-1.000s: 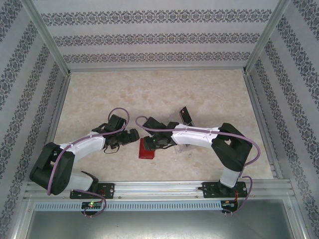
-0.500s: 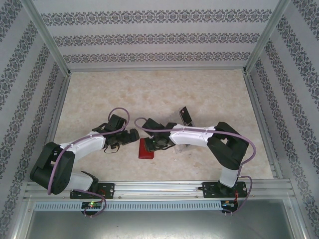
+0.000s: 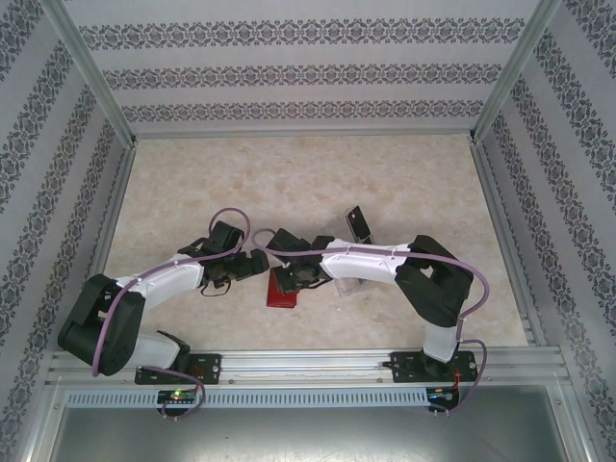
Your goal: Put the credit cards into the card holder
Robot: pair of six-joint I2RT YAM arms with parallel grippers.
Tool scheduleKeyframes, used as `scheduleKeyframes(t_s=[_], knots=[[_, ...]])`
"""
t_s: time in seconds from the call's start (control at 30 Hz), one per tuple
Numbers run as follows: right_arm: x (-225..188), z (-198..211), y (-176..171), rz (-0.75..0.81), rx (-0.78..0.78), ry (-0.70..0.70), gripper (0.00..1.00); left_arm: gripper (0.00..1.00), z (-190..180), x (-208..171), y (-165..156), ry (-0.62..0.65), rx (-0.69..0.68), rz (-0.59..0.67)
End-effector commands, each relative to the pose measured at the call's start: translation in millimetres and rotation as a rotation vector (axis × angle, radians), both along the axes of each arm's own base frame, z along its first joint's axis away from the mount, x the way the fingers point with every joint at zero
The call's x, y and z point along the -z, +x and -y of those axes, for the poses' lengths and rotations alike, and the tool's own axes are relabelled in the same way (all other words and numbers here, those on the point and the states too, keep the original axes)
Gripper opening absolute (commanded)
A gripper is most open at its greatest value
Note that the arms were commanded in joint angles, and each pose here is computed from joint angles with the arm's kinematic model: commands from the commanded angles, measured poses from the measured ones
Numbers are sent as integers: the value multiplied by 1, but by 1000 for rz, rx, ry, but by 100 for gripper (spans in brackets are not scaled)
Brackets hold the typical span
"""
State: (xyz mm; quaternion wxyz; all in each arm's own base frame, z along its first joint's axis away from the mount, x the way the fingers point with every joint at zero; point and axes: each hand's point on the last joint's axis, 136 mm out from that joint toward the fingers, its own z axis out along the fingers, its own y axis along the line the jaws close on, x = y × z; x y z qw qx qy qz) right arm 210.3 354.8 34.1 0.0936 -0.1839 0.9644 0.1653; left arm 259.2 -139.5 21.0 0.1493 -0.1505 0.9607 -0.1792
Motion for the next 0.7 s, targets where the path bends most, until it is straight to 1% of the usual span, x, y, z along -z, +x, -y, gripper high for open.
scheduleKeyframes(t_s=[0.0,0.37,0.67], knots=[[10,8,-2,-3,-9,-58,19,99,30,40,-61,-129,101,-251],[45,14,-14,-76,0,-96,16,100,31,40,-61,-131,102,-252],[95,46,-37,-177,44,-196,15,100,30,40,-61,-126,105,-254]])
